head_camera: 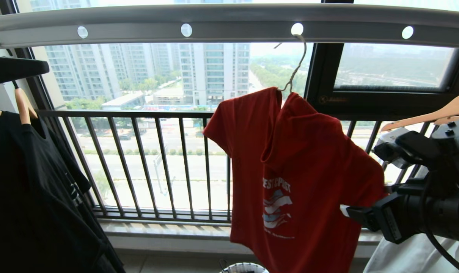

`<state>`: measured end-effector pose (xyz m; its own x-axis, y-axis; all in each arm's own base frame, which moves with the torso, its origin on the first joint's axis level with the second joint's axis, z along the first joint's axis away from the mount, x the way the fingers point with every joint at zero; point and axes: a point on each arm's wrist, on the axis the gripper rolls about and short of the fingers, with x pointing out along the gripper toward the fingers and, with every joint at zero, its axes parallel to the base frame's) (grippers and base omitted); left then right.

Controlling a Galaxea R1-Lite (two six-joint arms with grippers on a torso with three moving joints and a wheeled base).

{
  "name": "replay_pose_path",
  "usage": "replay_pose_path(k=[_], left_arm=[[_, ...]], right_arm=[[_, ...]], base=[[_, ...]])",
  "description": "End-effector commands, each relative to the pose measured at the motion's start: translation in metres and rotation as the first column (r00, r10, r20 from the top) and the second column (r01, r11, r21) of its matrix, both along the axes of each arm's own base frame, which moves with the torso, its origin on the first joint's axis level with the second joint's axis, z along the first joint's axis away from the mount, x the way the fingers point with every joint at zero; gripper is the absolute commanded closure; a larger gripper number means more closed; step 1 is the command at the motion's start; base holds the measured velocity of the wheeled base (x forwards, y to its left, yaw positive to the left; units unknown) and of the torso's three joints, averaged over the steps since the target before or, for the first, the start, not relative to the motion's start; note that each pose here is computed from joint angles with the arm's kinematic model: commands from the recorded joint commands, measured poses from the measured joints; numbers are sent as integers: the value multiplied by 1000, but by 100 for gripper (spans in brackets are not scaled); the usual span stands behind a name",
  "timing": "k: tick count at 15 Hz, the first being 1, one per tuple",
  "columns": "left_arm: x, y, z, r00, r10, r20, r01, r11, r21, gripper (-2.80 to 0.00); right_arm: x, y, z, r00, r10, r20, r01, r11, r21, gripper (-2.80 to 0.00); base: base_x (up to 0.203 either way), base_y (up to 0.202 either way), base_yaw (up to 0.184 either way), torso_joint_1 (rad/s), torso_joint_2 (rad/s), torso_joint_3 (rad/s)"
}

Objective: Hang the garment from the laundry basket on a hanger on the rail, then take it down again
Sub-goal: Take the clothes off the clothes rack

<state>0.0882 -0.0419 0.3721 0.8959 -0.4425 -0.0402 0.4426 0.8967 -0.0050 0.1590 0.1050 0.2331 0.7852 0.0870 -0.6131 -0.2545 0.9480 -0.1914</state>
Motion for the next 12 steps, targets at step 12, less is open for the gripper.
replay_pose_path(k=[12], left_arm=[[-5,2,1,1000,-1,10,1,1000,-6,0]], right_arm=[[7,-19,-11,999,-31,-35,26,991,-131,-280]], base=[[0,0,0,0,0,0]])
